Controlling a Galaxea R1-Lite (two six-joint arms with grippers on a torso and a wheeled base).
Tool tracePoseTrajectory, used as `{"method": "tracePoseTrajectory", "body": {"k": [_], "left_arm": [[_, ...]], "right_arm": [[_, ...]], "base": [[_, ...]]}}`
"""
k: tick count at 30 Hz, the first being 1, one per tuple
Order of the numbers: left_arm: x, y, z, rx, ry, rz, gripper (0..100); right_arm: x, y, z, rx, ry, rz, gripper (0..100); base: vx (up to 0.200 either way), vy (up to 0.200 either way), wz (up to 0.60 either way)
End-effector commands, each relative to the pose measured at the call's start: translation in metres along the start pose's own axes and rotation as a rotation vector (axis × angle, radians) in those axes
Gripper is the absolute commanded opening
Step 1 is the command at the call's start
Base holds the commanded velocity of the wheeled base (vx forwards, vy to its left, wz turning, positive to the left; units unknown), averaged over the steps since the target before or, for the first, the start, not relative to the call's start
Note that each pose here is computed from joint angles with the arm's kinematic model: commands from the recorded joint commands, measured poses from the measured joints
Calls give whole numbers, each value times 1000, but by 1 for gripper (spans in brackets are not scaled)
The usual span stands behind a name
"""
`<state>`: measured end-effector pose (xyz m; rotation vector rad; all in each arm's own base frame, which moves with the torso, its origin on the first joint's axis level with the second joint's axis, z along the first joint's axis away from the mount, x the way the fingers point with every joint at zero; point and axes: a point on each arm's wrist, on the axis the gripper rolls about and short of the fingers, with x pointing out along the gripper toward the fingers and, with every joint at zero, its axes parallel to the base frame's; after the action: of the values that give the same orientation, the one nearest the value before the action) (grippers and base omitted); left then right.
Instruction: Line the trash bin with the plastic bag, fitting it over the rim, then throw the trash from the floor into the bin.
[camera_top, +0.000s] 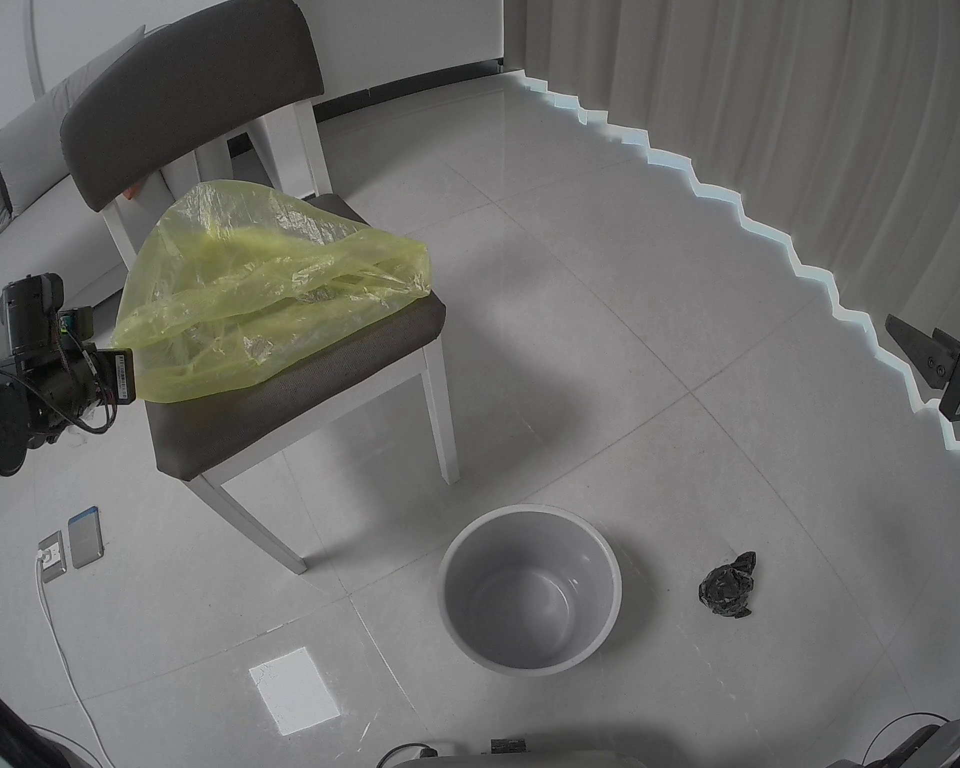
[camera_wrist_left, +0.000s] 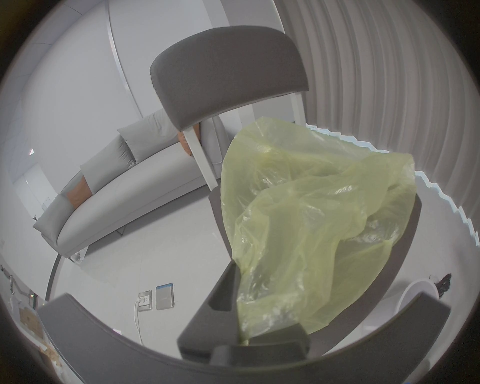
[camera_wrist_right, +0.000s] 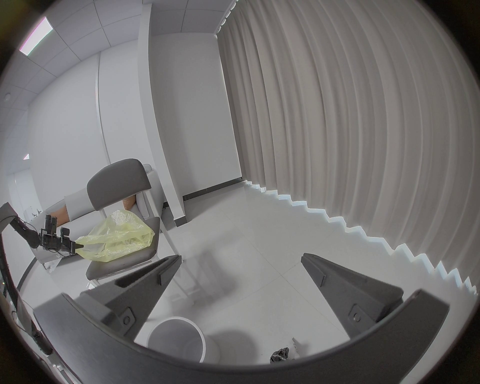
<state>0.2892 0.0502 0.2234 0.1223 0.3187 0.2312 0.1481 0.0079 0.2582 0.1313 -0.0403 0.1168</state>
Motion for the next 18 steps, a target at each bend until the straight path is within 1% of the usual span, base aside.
{"method": "tracePoseTrajectory", "body": {"k": [1, 2, 3, 4, 6, 8, 9, 10, 11, 13, 14, 15, 16, 17, 18], "left_arm": [[-29, -11, 21, 14, -103, -59, 0], [-33, -13, 23, 17, -115, -69, 0], [-58, -23, 40, 38, -202, -145, 0], [-74, -29, 49, 57, -254, -193, 0], [-101, -39, 62, 95, -320, -279, 0], [-129, -47, 74, 110, -371, -372, 0], [-142, -53, 75, 123, -377, -422, 0], [-142, -53, 75, 123, -377, -422, 0], [-164, -59, 78, 149, -401, -491, 0], [-197, -53, 97, 192, -487, -539, 0], [-210, -51, 106, 205, -509, -569, 0], [-226, -48, 116, 214, -525, -608, 0], [-235, -47, 120, 217, -533, -642, 0], [-249, -45, 124, 218, -539, -699, 0], [-257, -44, 125, 224, -540, -729, 0]], "right_arm": [[-1, 1, 0, -1, 0, 6, 100], [-1, 2, -1, -1, 1, 9, 100], [-1, 2, 0, -1, -1, 14, 100], [0, 3, 3, -6, -8, 19, 100], [1, 7, 11, -17, -31, 44, 100], [2, 16, 23, -34, -56, 92, 100], [3, 20, 27, -46, -46, 105, 100], [3, 20, 27, -46, -46, 105, 100], [5, 24, 35, -70, -17, 112, 100], [3, 27, 44, -82, 27, 119, 100], [2, 30, 48, -83, 36, 135, 100], [1, 34, 51, -83, 44, 159, 100], [1, 36, 53, -81, 47, 173, 100], [1, 40, 55, -80, 44, 193, 100], [1, 42, 55, -79, 47, 210, 100]], "base": [[0, 0, 0], [0, 0, 0], [0, 0, 0], [0, 0, 0], [0, 0, 0], [0, 0, 0], [0, 0, 0], [0, 0, 0], [0, 0, 0], [0, 0, 0], [0, 0, 0], [0, 0, 0], [0, 0, 0], [0, 0, 0], [0, 0, 0]]}}
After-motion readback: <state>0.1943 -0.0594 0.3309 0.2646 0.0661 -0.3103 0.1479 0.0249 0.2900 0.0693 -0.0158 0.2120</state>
